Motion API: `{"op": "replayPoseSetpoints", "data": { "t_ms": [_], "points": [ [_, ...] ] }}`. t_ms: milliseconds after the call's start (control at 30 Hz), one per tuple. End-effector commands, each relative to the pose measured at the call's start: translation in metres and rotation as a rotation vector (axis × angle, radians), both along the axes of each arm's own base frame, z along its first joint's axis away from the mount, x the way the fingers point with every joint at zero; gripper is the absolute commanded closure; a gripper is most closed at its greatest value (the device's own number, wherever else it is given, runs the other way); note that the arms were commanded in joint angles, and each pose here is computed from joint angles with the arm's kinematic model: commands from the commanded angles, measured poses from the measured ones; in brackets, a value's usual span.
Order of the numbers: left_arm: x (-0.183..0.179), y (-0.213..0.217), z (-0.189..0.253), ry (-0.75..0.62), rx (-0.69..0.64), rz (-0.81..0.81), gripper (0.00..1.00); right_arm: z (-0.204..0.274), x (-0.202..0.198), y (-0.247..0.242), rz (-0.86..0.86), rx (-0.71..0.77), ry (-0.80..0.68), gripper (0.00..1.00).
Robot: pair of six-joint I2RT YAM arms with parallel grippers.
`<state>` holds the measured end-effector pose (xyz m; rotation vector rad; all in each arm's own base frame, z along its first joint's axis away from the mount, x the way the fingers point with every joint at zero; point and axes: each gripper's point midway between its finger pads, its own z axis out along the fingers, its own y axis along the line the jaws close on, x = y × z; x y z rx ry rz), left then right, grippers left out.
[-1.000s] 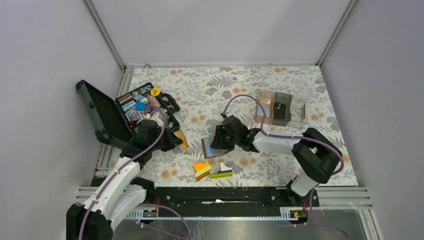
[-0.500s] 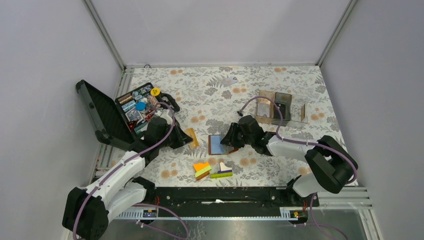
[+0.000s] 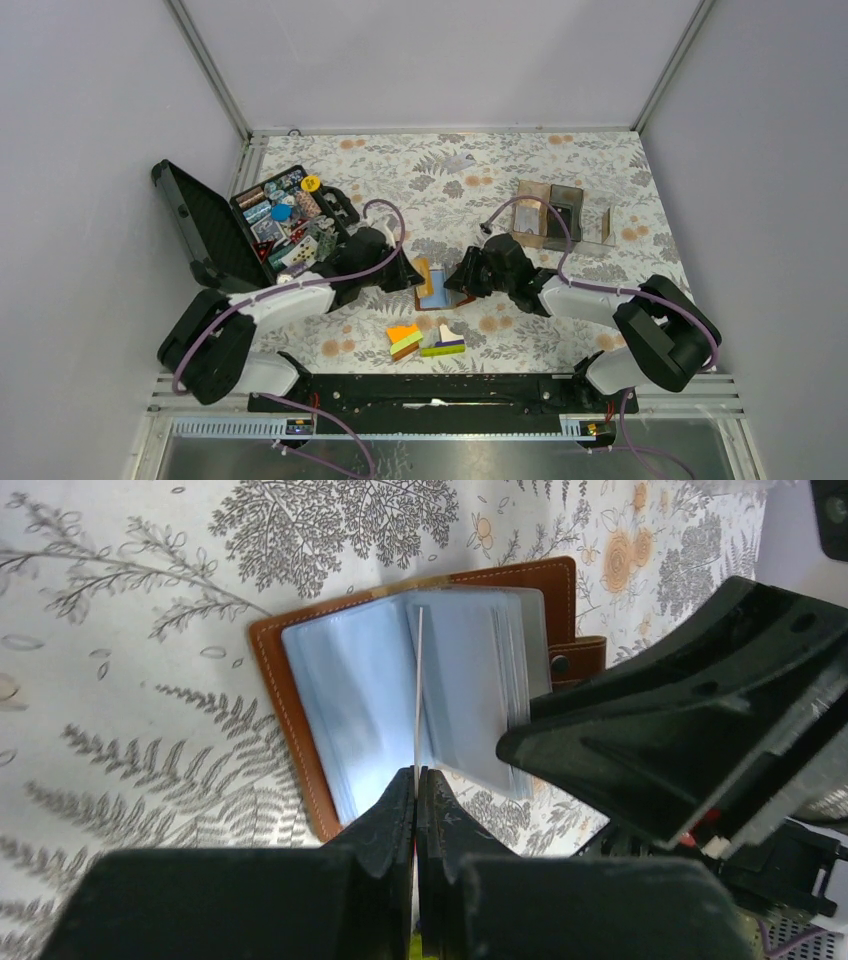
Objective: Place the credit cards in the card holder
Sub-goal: Insert the credit card into the card holder.
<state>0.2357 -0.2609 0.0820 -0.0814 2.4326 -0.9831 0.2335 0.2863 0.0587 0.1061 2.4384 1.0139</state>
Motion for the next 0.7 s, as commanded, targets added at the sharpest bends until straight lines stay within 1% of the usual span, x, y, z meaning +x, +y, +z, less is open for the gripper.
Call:
{"op": "replayPoseSetpoints", "data": {
  "t_ms": [0,133,333,433,500,567,667],
  "points": [
    [0.03,-0.028,0.012,-0.096,-0.062,0.012,1.0,-0.004,0.0,-0.011,-0.007,-0.042,-0.021,0.69],
    [0.03,-0.031,-0.015,-0.056,-0.009,0.01,1.0,-0.004,0.002,-0.017,0.01,-0.105,-0.049,0.59],
    [0.032,-0.028,-0.031,-0.043,0.033,0.02,1.0,0.01,0.01,-0.021,0.064,-0.187,-0.112,0.4],
    [0.032,-0.03,-0.032,-0.043,0.043,0.011,1.0,0.014,0.013,-0.023,0.085,-0.227,-0.133,0.35],
    [0.032,-0.031,-0.033,-0.04,0.052,0.006,1.0,0.015,0.017,-0.028,0.075,-0.272,-0.146,0.34],
    [0.032,-0.031,-0.034,-0.038,0.057,0.003,1.0,0.01,0.019,-0.038,0.059,-0.345,-0.141,0.34],
    [0.031,-0.031,-0.035,-0.035,0.061,0.0,1.0,0.008,0.024,-0.048,0.032,-0.434,-0.141,0.37]
  ]
}}
